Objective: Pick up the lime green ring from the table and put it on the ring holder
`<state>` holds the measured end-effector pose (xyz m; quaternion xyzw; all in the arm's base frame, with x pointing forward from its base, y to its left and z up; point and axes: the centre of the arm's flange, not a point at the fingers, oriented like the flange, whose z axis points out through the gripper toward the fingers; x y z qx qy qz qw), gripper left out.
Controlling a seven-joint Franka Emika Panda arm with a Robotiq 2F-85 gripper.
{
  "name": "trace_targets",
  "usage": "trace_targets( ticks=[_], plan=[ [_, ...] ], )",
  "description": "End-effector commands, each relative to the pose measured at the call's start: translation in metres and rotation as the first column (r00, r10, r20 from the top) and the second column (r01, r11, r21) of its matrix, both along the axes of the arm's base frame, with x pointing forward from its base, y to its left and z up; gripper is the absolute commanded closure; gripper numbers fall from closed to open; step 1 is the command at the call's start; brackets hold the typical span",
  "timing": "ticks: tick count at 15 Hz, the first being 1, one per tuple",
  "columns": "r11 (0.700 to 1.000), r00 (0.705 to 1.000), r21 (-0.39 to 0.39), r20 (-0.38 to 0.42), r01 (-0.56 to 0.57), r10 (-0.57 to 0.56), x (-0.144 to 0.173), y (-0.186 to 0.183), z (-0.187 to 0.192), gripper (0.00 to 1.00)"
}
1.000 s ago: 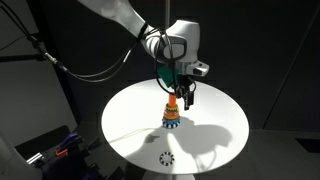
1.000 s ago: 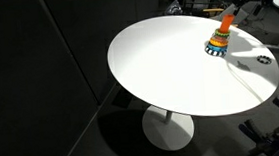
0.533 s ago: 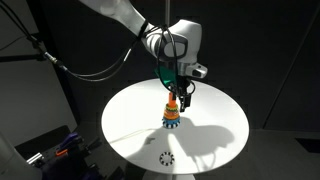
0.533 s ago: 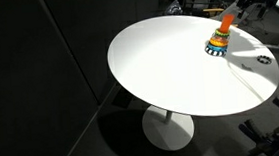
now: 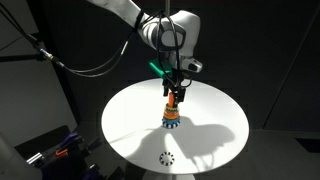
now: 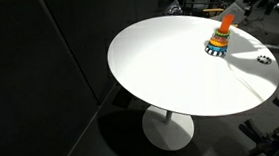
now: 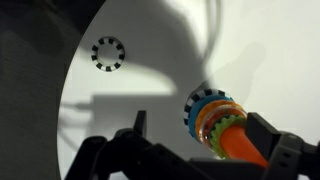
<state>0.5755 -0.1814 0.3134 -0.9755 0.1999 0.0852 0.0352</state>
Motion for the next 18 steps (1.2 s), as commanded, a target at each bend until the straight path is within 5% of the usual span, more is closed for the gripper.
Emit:
trace_targets(
  ticks=[1,8,18],
  plan=[
    [0.998,0.997,-0.015,-0.034,-0.063,0.063,-0.027,0.026,0.032,0.0],
    [0.986,0.99,-0.092,-0.043,-0.141,0.137,-0.071,0.076,0.076,0.0],
    [0.978,0.973,-0.093,0.124,-0.185,0.196,-0.12,0.102,0.124,0.0]
  ],
)
